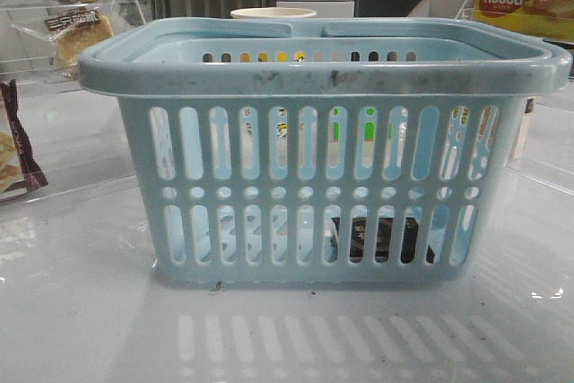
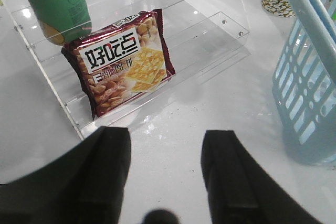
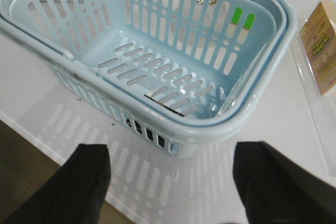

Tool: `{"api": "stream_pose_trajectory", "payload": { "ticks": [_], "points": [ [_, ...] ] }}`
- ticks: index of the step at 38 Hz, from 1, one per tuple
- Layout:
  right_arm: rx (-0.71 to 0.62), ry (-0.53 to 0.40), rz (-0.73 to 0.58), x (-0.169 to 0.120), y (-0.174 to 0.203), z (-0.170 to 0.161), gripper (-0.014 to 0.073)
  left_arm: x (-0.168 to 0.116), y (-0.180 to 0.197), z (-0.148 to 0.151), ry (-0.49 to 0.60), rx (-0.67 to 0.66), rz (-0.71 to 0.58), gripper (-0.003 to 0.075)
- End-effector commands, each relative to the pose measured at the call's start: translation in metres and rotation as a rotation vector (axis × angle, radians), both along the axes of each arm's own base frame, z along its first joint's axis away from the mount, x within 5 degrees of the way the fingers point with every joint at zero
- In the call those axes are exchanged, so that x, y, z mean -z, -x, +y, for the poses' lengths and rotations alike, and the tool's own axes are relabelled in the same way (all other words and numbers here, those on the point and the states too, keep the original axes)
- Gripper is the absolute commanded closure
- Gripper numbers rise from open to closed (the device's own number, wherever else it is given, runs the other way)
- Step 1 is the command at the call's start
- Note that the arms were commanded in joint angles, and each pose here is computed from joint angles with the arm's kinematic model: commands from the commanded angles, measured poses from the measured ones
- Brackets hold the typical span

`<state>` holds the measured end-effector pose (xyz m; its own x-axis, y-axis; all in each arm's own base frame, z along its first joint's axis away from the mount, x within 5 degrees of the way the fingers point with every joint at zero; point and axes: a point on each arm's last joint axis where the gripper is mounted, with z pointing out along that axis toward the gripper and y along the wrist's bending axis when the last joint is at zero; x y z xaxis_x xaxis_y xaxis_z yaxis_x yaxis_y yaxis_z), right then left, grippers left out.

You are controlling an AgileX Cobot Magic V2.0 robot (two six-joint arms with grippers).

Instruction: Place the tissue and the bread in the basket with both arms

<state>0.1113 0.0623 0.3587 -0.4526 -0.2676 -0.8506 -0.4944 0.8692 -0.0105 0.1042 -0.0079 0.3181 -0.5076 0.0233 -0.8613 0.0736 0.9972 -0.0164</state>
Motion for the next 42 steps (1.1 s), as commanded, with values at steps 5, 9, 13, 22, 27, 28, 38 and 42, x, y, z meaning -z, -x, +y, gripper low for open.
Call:
{"api": "stream_pose_trajectory", "payload": {
  "ticks": [5, 9, 13, 22, 27, 28, 38, 42],
  "points": [
    [-0.001, -0.033, -0.13, -0.01, 0.015, -0.01, 0.0004, -0.013, -0.005, -0.001, 0.023, -0.001, -0.084, 0.0339],
    [-0.001, -0.032, -0.128, -0.01, 0.016, -0.011, 0.0004, -0.012, -0.009, -0.001, 0.023, -0.001, -0.072, 0.0315],
    [-0.001, -0.032, -0.128, -0.01, 0.016, -0.011, 0.0004, -0.011, -0.015, -0.002, 0.023, -0.002, -0.071, 0.0245],
    [-0.001, -0.032, -0.128, -0.01, 0.016, -0.011, 0.0004, -0.019, -0.045, -0.003, 0.024, -0.007, -0.087, 0.0116],
    [-0.001, -0.032, -0.128, -0.01, 0.016, -0.011, 0.0004, -0.028, -0.08, -0.005, 0.023, -0.009, -0.08, 0.0117],
    [-0.001, -0.032, -0.128, -0.01, 0.016, -0.011, 0.0004, -0.031, -0.085, -0.005, 0.024, -0.01, -0.092, 0.0117],
    [-0.001, -0.032, -0.128, -0.01, 0.016, -0.011, 0.0004, -0.037, -0.156, -0.009, 0.022, -0.015, -0.096, 0.0117],
    [-0.001, -0.032, -0.128, -0.01, 0.016, -0.011, 0.0004, -0.036, -0.185, -0.01, 0.021, -0.015, -0.078, 0.0117]
  ]
}}
